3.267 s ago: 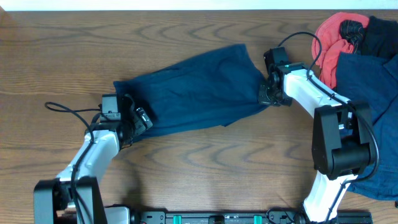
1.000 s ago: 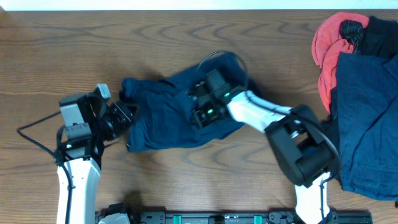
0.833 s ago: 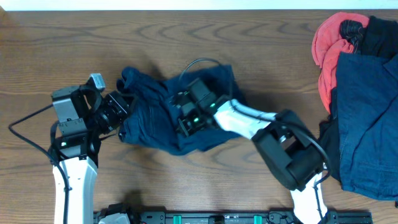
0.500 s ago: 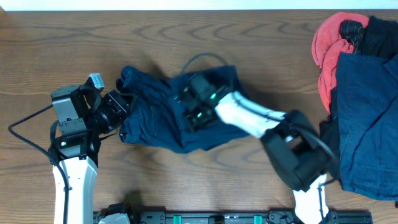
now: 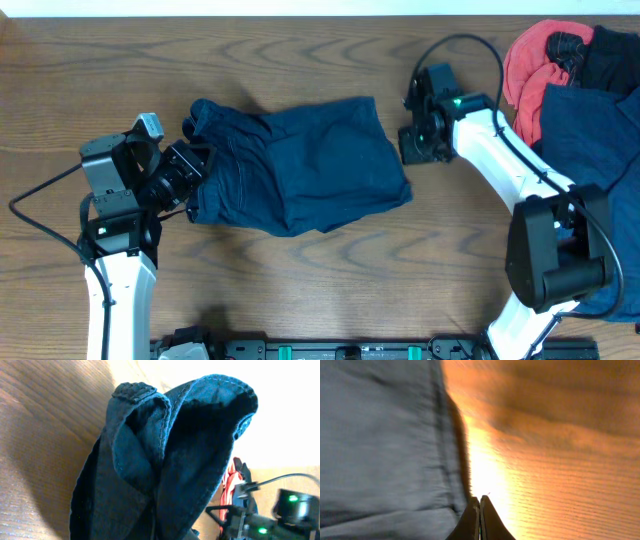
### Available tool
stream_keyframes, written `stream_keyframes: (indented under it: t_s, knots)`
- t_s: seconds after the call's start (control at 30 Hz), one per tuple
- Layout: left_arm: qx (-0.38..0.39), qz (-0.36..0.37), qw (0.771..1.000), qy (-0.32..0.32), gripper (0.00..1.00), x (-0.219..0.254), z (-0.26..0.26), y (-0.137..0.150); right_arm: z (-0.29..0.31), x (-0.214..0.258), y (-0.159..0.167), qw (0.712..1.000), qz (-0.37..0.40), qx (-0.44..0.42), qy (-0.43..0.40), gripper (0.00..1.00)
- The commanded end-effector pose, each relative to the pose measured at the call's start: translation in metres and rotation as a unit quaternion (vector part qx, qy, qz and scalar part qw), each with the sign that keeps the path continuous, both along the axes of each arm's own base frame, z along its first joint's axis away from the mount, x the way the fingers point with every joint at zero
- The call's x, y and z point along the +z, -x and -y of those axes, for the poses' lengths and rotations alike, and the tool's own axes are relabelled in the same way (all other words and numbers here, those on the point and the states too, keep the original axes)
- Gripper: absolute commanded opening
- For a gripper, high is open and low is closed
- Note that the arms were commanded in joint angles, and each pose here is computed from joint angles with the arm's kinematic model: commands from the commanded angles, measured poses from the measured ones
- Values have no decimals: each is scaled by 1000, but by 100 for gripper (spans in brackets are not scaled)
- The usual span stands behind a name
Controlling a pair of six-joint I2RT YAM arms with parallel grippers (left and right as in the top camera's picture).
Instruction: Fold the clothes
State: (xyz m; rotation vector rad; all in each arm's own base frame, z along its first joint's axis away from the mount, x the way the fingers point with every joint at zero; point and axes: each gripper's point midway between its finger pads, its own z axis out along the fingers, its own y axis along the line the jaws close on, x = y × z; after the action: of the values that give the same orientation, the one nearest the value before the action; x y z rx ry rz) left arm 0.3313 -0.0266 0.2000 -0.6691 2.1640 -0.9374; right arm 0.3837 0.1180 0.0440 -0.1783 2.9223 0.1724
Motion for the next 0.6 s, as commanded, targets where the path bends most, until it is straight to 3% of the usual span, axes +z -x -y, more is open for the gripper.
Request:
stream_keyframes:
  t_s: [0.0, 0.37, 0.57]
  knots:
    - [5, 14, 1000, 3, 6, 11, -1, -7, -3, -23, 17, 999, -21, 37, 3, 1]
    - [-26, 64, 997, 18, 6, 35, 31, -20, -34, -57, 49, 996, -30, 84, -19, 1]
    - [-32, 40, 998, 25, 6, 24, 57, -23, -49, -58, 56, 994, -30, 100, -21, 1]
